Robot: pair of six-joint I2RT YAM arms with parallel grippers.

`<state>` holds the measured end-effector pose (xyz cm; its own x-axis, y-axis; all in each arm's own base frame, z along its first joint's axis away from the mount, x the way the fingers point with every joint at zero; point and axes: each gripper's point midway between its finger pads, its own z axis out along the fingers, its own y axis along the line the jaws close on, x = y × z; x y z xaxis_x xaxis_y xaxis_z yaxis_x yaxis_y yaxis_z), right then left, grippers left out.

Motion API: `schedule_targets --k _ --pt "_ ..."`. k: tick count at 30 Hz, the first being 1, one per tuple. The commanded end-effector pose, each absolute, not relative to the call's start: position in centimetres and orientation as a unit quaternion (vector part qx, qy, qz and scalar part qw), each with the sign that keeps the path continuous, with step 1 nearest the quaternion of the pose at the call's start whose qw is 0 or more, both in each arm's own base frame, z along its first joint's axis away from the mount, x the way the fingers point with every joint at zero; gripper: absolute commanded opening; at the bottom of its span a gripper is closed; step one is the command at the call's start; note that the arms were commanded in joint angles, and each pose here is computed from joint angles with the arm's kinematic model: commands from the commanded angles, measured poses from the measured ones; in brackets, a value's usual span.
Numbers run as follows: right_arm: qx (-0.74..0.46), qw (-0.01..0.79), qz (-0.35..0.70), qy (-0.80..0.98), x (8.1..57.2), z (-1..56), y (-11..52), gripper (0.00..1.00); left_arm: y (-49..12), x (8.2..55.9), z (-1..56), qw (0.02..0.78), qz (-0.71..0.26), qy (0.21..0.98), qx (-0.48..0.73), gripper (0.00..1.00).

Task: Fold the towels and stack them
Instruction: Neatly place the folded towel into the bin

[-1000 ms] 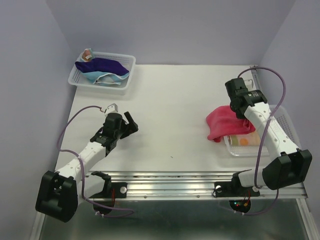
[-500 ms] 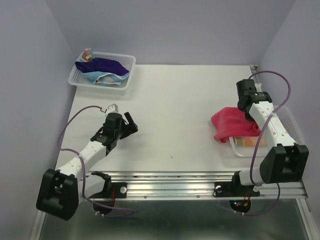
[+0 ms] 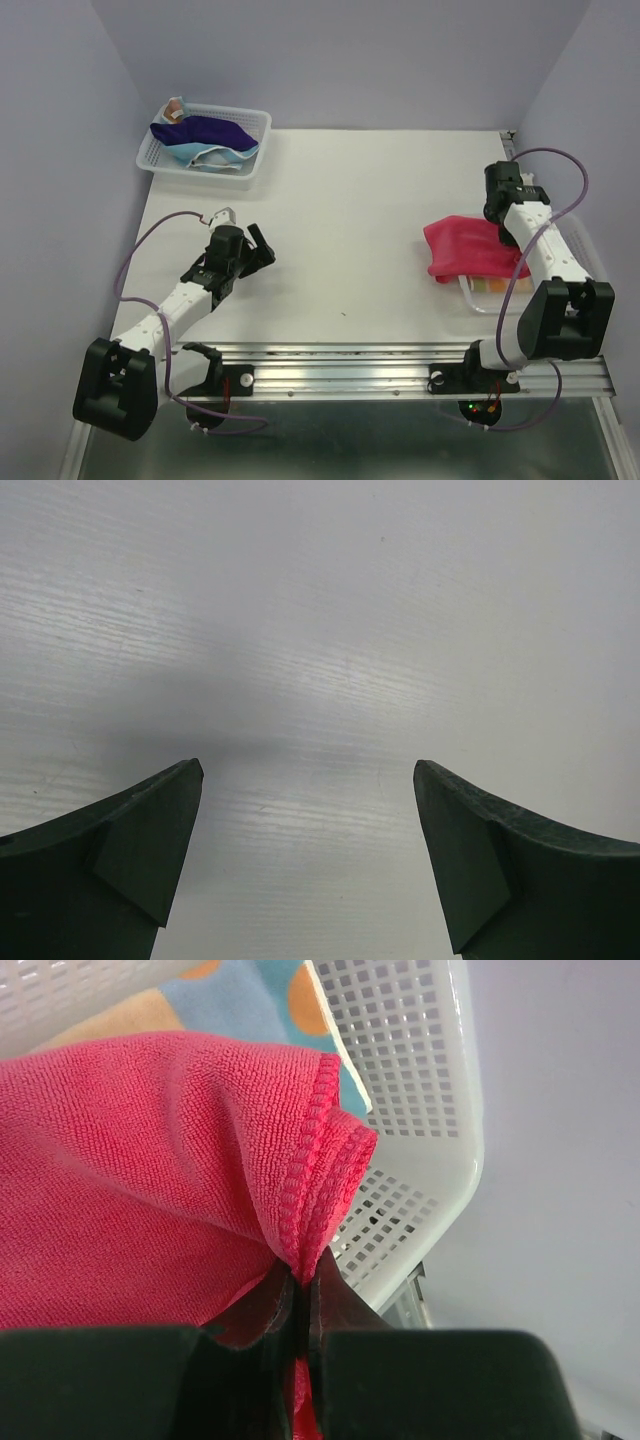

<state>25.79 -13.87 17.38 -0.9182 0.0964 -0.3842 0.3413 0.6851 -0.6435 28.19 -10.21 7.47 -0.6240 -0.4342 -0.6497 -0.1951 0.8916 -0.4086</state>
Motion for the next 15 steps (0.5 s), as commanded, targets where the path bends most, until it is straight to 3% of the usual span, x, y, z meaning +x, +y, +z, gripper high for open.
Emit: schedule_targets --k 1,15 --pt "0.138 0.171 -0.406 0.887 25.5 18.0 -15.3 0.01 -10.0 29.0 8.9 0.42 -0.153 0.877 -0.174 0.99" --pt "0.162 0.165 -0.428 0.874 25.7 18.9 -18.2 0.01 -10.0 29.1 8.6 0.416 -0.155 0.878 -0.177 0.99"
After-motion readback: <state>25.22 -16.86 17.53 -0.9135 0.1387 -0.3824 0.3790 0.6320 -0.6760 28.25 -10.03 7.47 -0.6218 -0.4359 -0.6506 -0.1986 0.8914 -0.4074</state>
